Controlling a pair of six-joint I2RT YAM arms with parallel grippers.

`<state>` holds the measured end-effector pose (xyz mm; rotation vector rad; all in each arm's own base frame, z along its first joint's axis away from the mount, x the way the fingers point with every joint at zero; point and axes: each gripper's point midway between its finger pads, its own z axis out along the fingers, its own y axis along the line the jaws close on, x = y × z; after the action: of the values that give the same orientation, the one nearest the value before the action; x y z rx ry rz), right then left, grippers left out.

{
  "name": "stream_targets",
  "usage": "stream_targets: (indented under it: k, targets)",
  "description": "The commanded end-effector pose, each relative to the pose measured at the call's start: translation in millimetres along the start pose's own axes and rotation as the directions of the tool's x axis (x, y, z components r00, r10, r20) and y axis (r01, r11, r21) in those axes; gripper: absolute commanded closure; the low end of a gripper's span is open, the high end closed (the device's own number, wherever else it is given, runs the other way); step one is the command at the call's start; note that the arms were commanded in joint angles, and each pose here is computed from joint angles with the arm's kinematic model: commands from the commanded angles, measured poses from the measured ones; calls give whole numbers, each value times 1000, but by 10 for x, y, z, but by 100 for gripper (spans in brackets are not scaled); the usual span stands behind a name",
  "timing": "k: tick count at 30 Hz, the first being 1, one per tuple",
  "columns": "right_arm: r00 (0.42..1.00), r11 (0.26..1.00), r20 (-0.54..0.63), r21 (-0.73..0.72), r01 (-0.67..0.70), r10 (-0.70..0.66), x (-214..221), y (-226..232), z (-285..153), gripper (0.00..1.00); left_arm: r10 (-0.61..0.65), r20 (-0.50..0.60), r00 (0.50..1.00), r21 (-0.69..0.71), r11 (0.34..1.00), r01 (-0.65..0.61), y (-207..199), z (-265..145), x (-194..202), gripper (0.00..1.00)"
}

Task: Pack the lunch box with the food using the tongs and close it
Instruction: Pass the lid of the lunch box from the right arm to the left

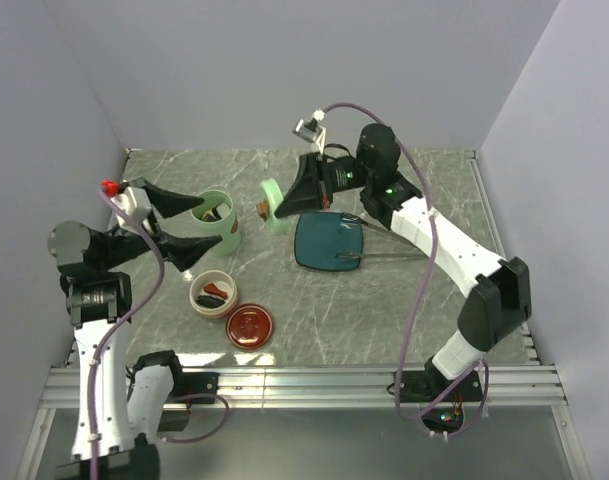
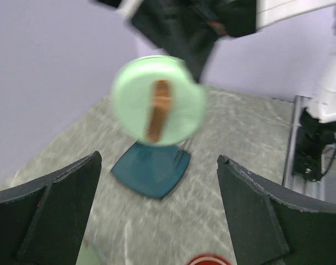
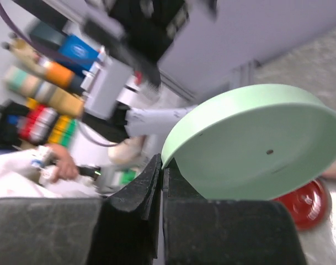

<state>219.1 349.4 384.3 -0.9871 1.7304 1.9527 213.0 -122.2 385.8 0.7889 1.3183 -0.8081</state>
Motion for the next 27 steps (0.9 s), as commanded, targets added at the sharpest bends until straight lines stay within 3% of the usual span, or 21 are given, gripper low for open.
stream_targets:
  k: [1,4,5,11,27]
  targets:
    - [996,984,83,-176,22,-7,-360,657,-96,100,121,89,989,33,992,-124,-111,200,-216,9]
    - [985,981,172,-194,0,34,-497,711,-143,100,73,184,980,26,997,-79,-126,342,-389,14]
    - [977,978,205,-209,-10,54,-553,737,-154,100,-5,211,977,38,999,-3,-147,360,-439,15]
    - [955,954,266,-295,-49,132,-608,896,-212,100,-134,331,934,64,991,119,-90,486,-703,28]
    - [919,901,293,-416,-127,265,-598,876,-197,100,-169,381,909,235,969,82,-332,839,-890,33]
